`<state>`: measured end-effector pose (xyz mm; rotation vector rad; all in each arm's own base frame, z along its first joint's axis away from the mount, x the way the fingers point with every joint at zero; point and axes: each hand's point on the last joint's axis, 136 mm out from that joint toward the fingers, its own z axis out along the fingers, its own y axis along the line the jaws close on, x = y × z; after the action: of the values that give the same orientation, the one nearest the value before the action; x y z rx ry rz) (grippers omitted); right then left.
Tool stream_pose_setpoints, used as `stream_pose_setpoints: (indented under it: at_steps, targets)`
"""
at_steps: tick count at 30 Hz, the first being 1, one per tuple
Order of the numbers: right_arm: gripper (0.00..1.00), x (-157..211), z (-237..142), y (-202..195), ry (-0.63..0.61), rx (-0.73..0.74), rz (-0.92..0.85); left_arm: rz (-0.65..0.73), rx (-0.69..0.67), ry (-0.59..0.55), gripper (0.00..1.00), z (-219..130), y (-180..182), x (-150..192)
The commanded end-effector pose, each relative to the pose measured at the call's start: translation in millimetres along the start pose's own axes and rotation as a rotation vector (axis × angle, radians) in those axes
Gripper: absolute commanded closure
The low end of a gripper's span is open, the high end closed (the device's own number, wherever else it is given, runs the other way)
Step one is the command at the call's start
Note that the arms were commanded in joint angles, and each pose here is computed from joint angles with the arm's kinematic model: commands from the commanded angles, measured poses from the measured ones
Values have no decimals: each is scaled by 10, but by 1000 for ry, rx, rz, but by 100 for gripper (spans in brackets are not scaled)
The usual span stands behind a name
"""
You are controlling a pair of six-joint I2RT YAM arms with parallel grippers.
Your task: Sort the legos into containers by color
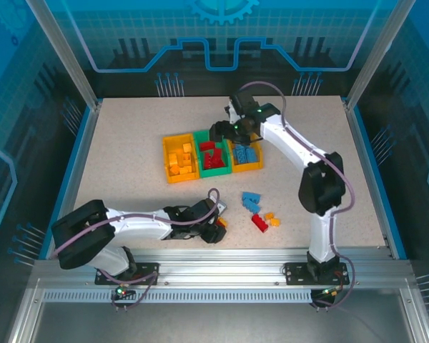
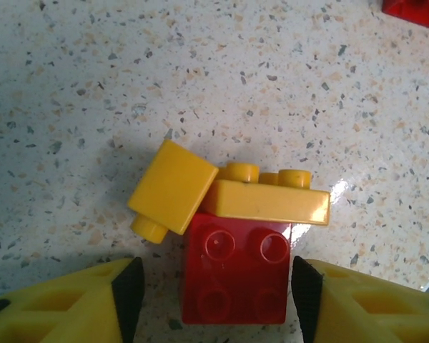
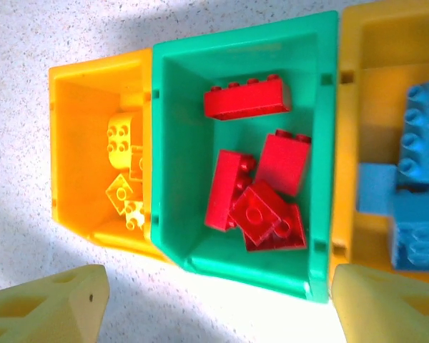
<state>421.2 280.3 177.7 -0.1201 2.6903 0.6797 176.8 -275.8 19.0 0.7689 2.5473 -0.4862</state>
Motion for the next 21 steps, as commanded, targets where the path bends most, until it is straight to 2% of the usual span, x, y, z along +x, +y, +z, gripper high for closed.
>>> stream_pose_setpoints:
  at_steps: [1, 6, 12, 17, 21]
  targets:
    - [17, 91, -215, -139, -26, 36, -20, 38, 19, 6, 45, 39, -84, -31]
    - [17, 326, -412, -432, -22, 128, -34, 23, 21, 3, 57, 2, -70, 8]
    - [17, 761, -514, -816, -2, 232, -33, -11, 1, -47, 60, -209, -14, -46]
    - [17, 1113, -535, -1057, -6, 271, -49, -30, -65, -146, 62, -548, 110, -221]
    - [18, 1408, -542, -1155, 5, 265, -78, -35, -168, -269, 61, -893, 303, -464]
